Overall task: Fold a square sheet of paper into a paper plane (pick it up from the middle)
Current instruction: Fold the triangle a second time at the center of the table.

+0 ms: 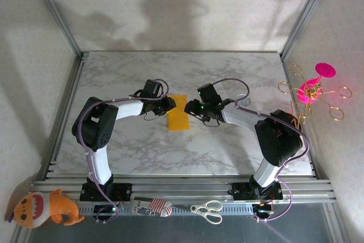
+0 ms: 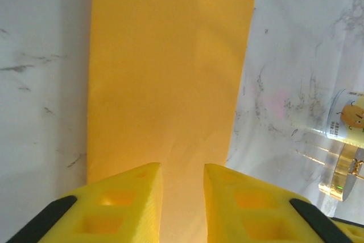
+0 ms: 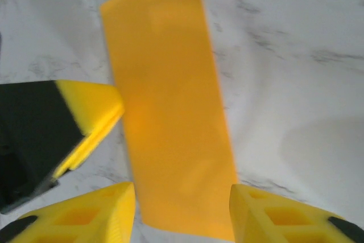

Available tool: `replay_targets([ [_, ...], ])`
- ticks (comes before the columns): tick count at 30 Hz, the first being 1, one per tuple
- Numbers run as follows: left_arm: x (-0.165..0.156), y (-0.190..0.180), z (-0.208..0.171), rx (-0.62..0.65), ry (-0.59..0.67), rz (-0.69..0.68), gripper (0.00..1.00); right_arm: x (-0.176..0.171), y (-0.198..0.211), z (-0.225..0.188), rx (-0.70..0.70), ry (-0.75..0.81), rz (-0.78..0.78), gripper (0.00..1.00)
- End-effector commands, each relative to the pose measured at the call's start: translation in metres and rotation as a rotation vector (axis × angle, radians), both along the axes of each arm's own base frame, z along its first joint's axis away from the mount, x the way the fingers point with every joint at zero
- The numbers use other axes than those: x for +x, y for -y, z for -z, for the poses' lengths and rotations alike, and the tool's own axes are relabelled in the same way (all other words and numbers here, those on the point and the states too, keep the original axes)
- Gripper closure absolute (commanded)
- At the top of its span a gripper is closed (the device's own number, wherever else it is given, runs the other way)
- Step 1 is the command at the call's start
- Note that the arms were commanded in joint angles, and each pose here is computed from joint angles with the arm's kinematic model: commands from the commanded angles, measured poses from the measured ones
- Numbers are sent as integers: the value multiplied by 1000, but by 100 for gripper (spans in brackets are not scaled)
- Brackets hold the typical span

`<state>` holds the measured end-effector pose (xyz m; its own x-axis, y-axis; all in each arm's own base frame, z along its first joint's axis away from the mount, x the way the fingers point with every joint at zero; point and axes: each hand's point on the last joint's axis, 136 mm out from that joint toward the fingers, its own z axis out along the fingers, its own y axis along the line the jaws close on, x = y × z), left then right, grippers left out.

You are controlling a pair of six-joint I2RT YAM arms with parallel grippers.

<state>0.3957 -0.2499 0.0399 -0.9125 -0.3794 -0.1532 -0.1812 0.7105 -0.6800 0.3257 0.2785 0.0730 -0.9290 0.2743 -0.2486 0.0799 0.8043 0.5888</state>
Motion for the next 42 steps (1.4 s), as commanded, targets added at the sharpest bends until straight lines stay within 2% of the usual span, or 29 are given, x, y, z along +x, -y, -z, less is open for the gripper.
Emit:
replay_targets([
  [1, 2, 5, 6, 19, -2, 17, 76, -13, -3, 1, 34, -6, -69, 50],
  [6, 0, -1, 21, 57, -24, -4, 77, -23, -1, 14, 16, -64, -95, 50],
  [17, -19, -11, 49, 58, -86, -43, 77, -32, -8, 32, 30, -135, -141, 51],
  [34, -24, -13, 50, 71, -87, -35, 78, -36, -22, 34, 105, -173, -178, 61],
  [42, -23, -13, 47, 70, -81, -33, 78, -33, -20, 30, 125, -167, -145, 68],
])
